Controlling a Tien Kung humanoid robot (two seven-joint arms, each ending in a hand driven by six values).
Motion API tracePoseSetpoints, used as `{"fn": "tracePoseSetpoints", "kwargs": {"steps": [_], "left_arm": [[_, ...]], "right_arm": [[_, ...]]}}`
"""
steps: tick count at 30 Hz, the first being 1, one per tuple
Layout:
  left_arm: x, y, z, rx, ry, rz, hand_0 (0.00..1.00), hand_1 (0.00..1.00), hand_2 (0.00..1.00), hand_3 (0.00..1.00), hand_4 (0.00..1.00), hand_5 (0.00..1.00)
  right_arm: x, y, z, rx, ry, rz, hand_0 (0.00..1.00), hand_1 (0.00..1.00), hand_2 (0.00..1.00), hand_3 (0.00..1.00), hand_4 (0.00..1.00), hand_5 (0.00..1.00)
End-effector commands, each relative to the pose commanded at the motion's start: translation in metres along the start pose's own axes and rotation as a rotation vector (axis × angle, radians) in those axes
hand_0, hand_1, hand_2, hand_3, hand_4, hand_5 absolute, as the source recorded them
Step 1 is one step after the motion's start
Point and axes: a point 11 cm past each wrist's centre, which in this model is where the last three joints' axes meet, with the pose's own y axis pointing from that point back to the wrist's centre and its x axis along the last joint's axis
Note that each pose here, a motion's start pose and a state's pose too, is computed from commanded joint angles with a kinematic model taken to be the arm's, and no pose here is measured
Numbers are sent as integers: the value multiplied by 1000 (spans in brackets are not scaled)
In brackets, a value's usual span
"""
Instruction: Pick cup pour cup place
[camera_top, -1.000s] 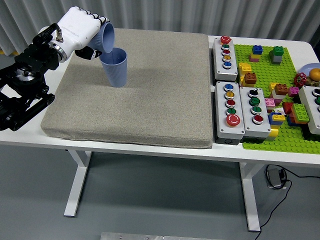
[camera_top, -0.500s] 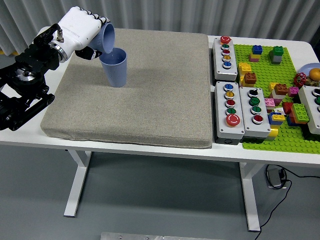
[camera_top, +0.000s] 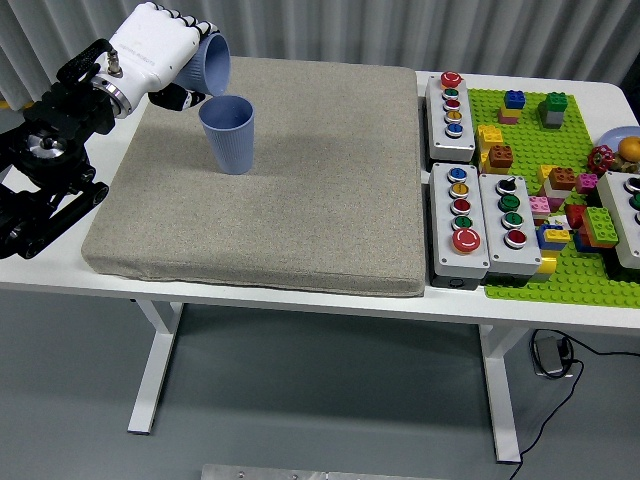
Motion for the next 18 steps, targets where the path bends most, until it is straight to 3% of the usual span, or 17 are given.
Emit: {"fn": "tracePoseSetpoints", "kwargs": {"steps": [7,10,16,18], "left_arm": [[-2,4,-18,99,289,27,461,510,530,538,690,118],[1,10,-29,159,438,90,461,510,528,538,690,117],[9,25,-33,234,801,346,460,507,517,530,700,132],[8,35,-33,293,949,455,460,507,517,530,700,132]], "right_arm": [[-1,0,2,-5,2,-2,689,653,584,577,2,162],[-2,0,5,-9,6,-3,690,653,584,578,2,161],[-4,-1,11,-18,10,-8,689,653,584,578,2,162],[-6,-1,13,-22,14,-11,689,653,584,578,2,162]]}}
